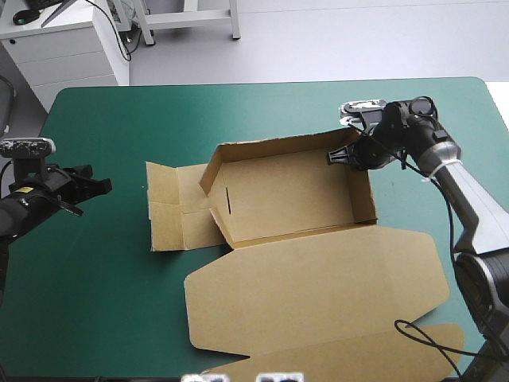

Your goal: Fold the box

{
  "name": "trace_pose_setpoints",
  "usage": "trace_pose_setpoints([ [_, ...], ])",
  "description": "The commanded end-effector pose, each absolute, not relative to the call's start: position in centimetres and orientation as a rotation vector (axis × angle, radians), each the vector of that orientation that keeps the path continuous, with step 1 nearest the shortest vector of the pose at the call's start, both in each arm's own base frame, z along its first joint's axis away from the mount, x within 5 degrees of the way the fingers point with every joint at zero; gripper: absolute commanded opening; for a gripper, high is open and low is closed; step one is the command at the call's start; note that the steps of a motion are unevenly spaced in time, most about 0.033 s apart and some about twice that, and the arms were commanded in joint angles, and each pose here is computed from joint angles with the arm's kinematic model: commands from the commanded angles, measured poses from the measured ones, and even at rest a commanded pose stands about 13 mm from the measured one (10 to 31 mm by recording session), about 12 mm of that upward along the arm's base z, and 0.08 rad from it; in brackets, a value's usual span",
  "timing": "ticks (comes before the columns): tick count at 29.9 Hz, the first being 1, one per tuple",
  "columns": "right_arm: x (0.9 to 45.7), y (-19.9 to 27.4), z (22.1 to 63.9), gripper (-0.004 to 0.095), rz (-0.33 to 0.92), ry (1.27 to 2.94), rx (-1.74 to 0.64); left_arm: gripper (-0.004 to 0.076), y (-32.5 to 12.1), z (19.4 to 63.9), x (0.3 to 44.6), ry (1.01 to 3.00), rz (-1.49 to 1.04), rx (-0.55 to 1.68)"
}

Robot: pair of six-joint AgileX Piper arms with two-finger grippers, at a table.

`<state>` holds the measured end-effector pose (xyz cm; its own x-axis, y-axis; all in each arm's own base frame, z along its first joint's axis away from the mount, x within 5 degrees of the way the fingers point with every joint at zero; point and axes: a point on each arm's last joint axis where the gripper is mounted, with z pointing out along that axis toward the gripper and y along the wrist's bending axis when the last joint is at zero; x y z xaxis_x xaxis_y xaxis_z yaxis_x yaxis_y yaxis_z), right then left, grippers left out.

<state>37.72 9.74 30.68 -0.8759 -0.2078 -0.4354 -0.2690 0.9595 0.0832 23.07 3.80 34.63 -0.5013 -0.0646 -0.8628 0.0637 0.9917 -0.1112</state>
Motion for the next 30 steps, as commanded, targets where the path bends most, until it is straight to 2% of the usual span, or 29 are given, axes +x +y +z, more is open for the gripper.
trace_pose_setpoints([
  [1, 38.7, 10.2, 33.1, 0.0246, 0.258, 2.569, -0.329, 0.0008, 3.8, 36.1, 23.0, 2.018, -0.155, -0.027],
  [6, 40.2, 10.7, 33.1, 0.047, 0.279, 2.544, -0.304, 0.0007, 3.8, 36.1, 23.0, 2.02, -0.16, -0.027],
  [9, 40.7, 10.8, 33.7, 0.0553, 0.286, 2.504, -0.282, 0.0008, 3.7, 36.1, 23.1, 2.009, -0.199, -0.051],
  [14, 40.2, 10.6, 35.2, 0.0557, 0.266, 2.543, -0.294, 0.0007, 3.6, 35.9, 23.4, 2.016, -0.24, -0.071],
  [19, 39.0, 9.6, 35.1, 0.0557, 0.149, 2.696, -0.302, 0.0007, 3.6, 35.9, 23.4, 2.016, -0.24, -0.071],
  [25, 38.7, 10.0, 33.3, 0.0553, 0.213, 2.762, -0.297, 0.0007, 3.6, 35.9, 23.4, 2.016, -0.236, -0.07],
  [30, 38.4, 9.9, 30.7, 0.0553, 0.202, 2.843, -0.298, 0.0007, 3.6, 35.9, 23.4, 2.017, -0.237, -0.069],
])
